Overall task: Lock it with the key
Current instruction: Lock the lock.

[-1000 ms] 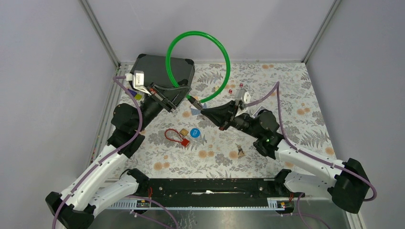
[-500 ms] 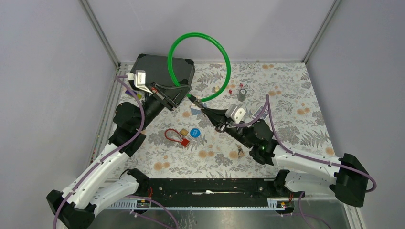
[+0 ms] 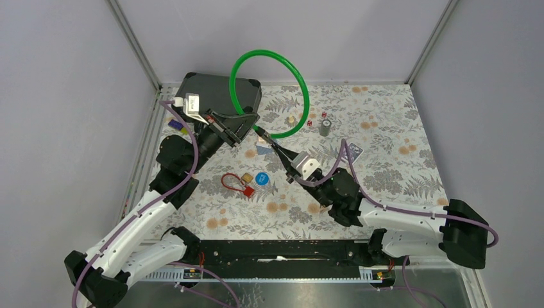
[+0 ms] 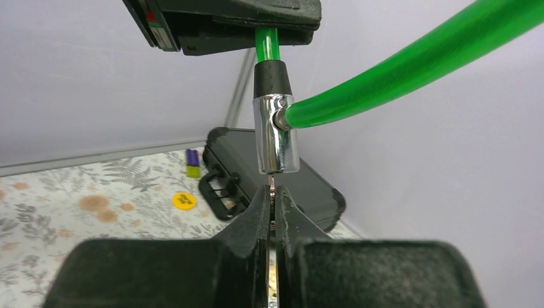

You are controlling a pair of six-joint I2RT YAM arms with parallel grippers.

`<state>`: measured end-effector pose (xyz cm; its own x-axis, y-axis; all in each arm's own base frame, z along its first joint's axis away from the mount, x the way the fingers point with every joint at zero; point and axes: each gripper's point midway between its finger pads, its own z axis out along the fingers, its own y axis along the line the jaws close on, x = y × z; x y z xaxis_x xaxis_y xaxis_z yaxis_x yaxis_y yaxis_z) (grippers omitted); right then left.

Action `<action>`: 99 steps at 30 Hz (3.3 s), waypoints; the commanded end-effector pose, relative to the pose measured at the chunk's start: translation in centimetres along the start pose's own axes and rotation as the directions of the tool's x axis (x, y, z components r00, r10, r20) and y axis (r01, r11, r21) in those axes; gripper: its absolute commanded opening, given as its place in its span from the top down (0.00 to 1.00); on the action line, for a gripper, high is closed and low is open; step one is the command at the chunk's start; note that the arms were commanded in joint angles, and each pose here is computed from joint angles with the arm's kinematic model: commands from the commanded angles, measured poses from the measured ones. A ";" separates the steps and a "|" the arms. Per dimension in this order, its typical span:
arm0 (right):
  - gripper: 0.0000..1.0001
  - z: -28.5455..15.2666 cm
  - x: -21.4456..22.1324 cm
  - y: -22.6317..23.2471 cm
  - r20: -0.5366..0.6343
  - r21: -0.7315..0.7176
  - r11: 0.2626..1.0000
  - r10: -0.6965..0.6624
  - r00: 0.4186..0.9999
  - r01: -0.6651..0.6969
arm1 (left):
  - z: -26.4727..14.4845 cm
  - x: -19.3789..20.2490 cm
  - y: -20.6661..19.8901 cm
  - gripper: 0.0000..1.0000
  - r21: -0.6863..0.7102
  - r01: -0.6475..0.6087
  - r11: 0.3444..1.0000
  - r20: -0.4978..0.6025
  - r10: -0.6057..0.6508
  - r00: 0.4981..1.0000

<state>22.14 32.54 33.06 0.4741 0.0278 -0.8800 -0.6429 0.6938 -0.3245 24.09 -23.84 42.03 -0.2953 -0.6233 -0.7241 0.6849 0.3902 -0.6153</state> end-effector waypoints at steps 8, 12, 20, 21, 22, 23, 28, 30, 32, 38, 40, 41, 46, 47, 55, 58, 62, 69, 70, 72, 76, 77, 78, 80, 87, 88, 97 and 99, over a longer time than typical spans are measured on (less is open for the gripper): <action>1.00 0.6 -1.1 -5.3 -0.063 0.291 0.944 -0.147 0.987 0.159 | -0.2 -2.2 -3.2 1.00 0.070 0.046 0.996 0.066 -0.051 0.997; 0.87 0.6 -1.3 -3.6 -0.040 0.197 0.978 -0.062 0.997 0.069 | -0.1 -2.2 -2.9 1.00 0.060 0.042 0.997 0.071 -0.046 0.996; 0.50 0.9 -3.1 -0.5 0.025 0.022 0.995 0.095 0.995 -0.095 | 0.1 -2.1 -3.0 1.00 0.067 0.039 0.997 0.066 -0.043 0.997; 0.48 0.9 -3.2 -0.6 0.030 0.031 0.993 0.114 0.993 -0.115 | 0.1 -2.2 -3.0 1.00 0.068 0.038 0.997 0.068 -0.043 0.997; 0.48 0.9 -3.4 -0.9 0.034 0.051 0.989 0.138 0.990 -0.140 | 0.1 -2.2 -3.1 1.00 0.069 0.037 0.997 0.069 -0.042 0.997; 0.47 0.9 -3.5 -1.1 0.037 0.067 0.984 0.160 0.986 -0.162 | 0.0 -2.2 -3.0 1.00 0.069 0.035 0.997 0.068 -0.040 0.997; 0.43 1.0 -5.2 -1.2 0.092 0.055 0.951 0.299 0.950 -0.305 | 0.1 -2.2 -3.2 1.00 0.073 0.030 0.997 0.067 -0.035 0.997; 0.43 1.0 -5.9 -1.1 0.109 0.045 0.933 0.351 0.930 -0.358 | 0.1 -2.2 -3.2 1.00 0.074 0.028 0.997 0.066 -0.033 0.997; 0.42 1.1 -6.4 -1.5 0.130 0.057 0.914 0.392 0.911 -0.402 | 0.1 -2.1 -3.2 1.00 0.075 0.028 0.997 0.064 -0.033 0.997; 0.45 0.9 -8.4 -2.9 0.229 0.076 0.872 0.457 0.859 -0.484 | -0.1 -1.9 -3.0 1.00 0.073 0.030 0.997 0.062 -0.035 0.997; 0.50 0.9 -9.2 -3.5 0.254 0.082 0.868 0.457 0.852 -0.490 | -0.2 -1.9 -2.9 1.00 0.070 0.032 0.997 0.063 -0.037 0.997; 0.55 0.9 -9.7 -3.8 0.269 0.087 0.866 0.456 0.848 -0.493 | -0.2 -1.9 -2.9 1.00 0.070 0.032 0.997 0.063 -0.037 0.997; 0.99 0.1 -12.4 -6.7 0.383 0.154 0.859 0.404 0.831 -0.489 | -0.4 -1.7 -2.7 1.00 0.063 0.030 0.998 0.064 -0.034 0.997; 1.00 -0.1 -12.9 -7.2 0.400 0.166 0.861 0.386 0.831 -0.480 | -0.4 -1.7 -2.7 1.00 0.061 0.031 0.998 0.064 -0.035 0.997; 1.00 -1.6 -16.8 -9.7 0.467 0.191 0.880 0.309 0.828 -0.436 | -0.6 -1.6 -2.4 1.00 0.048 0.024 0.999 0.061 -0.027 0.998; 1.00 -2.3 -17.5 -10.3 0.478 0.197 0.881 0.297 0.827 -0.431 | -0.7 -1.5 -2.2 1.00 0.041 0.025 0.999 0.062 -0.028 0.998; 0.96 -2.7 -16.6 -9.8 0.441 0.196 0.897 0.281 0.852 -0.397 | -0.7 -1.5 -2.3 1.00 0.045 0.042 0.998 0.062 -0.044 0.997; 0.47 -2.1 -10.9 -4.7 0.248 0.061 0.944 0.301 0.921 -0.325 | -0.4 -2.1 -3.5 1.00 0.087 0.051 0.995 0.064 -0.056 0.996; 0.44 -2.2 -10.2 -3.9 0.213 0.036 0.948 0.303 0.929 -0.318 | -0.4 -2.2 -3.5 1.00 0.087 0.051 0.995 0.065 -0.056 0.996; 0.42 -2.5 -8.9 -2.6 0.152 -0.011 0.955 0.293 0.944 -0.295 | -0.6 -2.2 -3.6 1.00 0.088 0.049 0.995 0.066 -0.055 0.996; 0.43 -3.0 -6.6 -1.0 0.052 -0.065 0.963 0.263 0.963 -0.260 | -0.8 -2.3 -3.6 1.00 0.087 0.048 0.995 0.069 -0.054 0.996; 0.44 -3.1 -5.8 -0.5 0.020 -0.078 0.965 0.252 0.968 -0.249 | -0.7 -2.2 -3.6 1.00 0.086 0.050 0.995 0.067 -0.056 0.996; 0.44 -3.1 -5.3 -0.2 -0.002 -0.089 0.967 0.239 0.971 -0.238 | -0.7 -2.1 -3.5 1.00 0.086 0.051 0.995 0.065 -0.057 0.996; 0.45 -2.9 -4.5 0.3 -0.037 -0.105 0.970 0.218 0.975 -0.221 | -0.6 -2.1 -3.5 1.00 0.089 0.055 0.995 0.062 -0.060 0.996; 0.49 -2.0 -2.4 0.3 -0.096 -0.073 0.986 0.143 0.985 -0.150 | -0.5 -2.0 -3.6 1.00 0.092 0.048 0.995 0.057 -0.053 0.997; 0.49 -2.0 -2.2 0.3 -0.100 -0.069 0.988 0.134 0.986 -0.141 | -0.4 -2.0 -3.5 1.00 0.089 0.047 0.995 0.057 -0.052 0.997; 0.60 -1.8 -2.1 0.3 -0.098 -0.072 0.990 0.111 0.989 -0.118 | -0.4 -1.9 -3.5 1.00 0.087 0.040 0.995 0.051 -0.045 0.998; 0.62 -1.8 -2.4 0.2 -0.089 -0.072 0.990 0.112 0.990 -0.119 | -0.3 -1.8 -3.4 1.00 0.086 0.039 0.996 0.051 -0.043 0.998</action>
<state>19.54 31.74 31.95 0.3021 -0.0025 -0.9533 -0.7591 0.6043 -0.2422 22.98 -24.73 41.18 -0.3748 -0.6108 -0.6975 0.6590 0.3536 -0.6638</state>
